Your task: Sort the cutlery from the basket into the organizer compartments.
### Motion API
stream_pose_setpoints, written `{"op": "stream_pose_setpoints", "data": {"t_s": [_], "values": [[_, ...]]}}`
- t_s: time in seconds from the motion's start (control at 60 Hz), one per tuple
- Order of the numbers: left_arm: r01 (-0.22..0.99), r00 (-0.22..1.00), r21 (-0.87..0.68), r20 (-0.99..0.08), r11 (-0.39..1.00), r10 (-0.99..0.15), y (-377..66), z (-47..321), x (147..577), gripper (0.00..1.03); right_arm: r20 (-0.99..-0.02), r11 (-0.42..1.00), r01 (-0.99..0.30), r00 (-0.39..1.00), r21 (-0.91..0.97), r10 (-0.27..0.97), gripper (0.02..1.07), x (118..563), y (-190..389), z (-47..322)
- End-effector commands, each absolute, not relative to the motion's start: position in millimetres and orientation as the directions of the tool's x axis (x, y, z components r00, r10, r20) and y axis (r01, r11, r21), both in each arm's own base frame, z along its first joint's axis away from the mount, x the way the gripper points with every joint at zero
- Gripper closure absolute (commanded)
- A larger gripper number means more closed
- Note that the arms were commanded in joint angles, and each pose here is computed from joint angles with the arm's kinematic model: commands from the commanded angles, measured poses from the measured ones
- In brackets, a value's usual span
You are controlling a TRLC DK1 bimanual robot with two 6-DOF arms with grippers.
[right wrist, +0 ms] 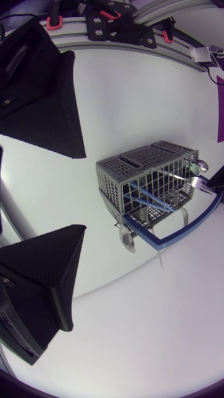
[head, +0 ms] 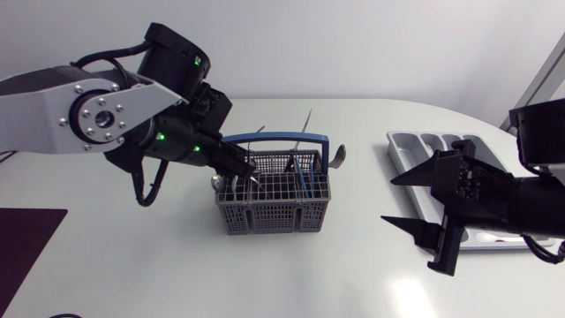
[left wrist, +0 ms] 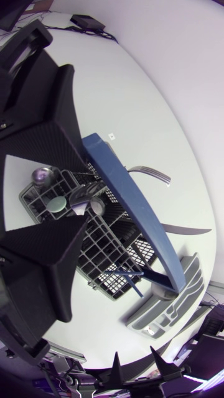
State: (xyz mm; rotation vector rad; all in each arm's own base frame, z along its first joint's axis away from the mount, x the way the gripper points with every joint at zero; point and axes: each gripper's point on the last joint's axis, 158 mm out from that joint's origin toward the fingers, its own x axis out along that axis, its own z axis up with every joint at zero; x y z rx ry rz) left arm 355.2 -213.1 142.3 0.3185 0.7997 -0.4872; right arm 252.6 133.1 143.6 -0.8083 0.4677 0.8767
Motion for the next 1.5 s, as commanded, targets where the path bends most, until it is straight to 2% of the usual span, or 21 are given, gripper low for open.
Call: {"op": "stream_pose_setpoints", "data": {"t_s": [0.0,0.333,0.533,0.967,1.2,1.483], "values": [[0.508,0.576,0.077,-0.771,0.858,-0.272,-212.2,122.9,355.3,0.61,-0.666,0.386,-0.828,0.557,-0.406,0.496,0.3,246.3,135.9,135.8],[0.501,0.562,0.073,-0.785,0.863,-0.26,-213.1,107.9,360.3,0.63,-0.625,0.386,-0.842,0.539,-0.377,0.565,0.3,239.1,174.4,143.0],[0.5,0.568,0.072,-0.779,0.863,-0.264,-215.7,103.0,363.2,0.75,-0.62,0.386,-0.852,0.523,-0.355,0.585,0.3,238.6,193.9,140.7],[0.507,0.556,0.076,-0.79,0.859,-0.259,-213.5,93.3,357.4,0.9,-0.624,0.364,-0.865,0.501,-0.344,0.6,0.3,238.4,214.6,131.8],[0.56,0.567,0.094,-0.768,0.823,-0.298,-228.4,102.5,347.5,0.93,-0.632,0.361,-0.87,0.493,-0.336,0.598,0.3,236.9,215.3,124.2],[0.569,0.64,0.158,-0.701,0.807,-0.314,-231.3,140.8,344.4,0.93,-0.635,0.362,-0.868,0.495,-0.339,0.593,0.3,236.5,213.9,118.5]]}}
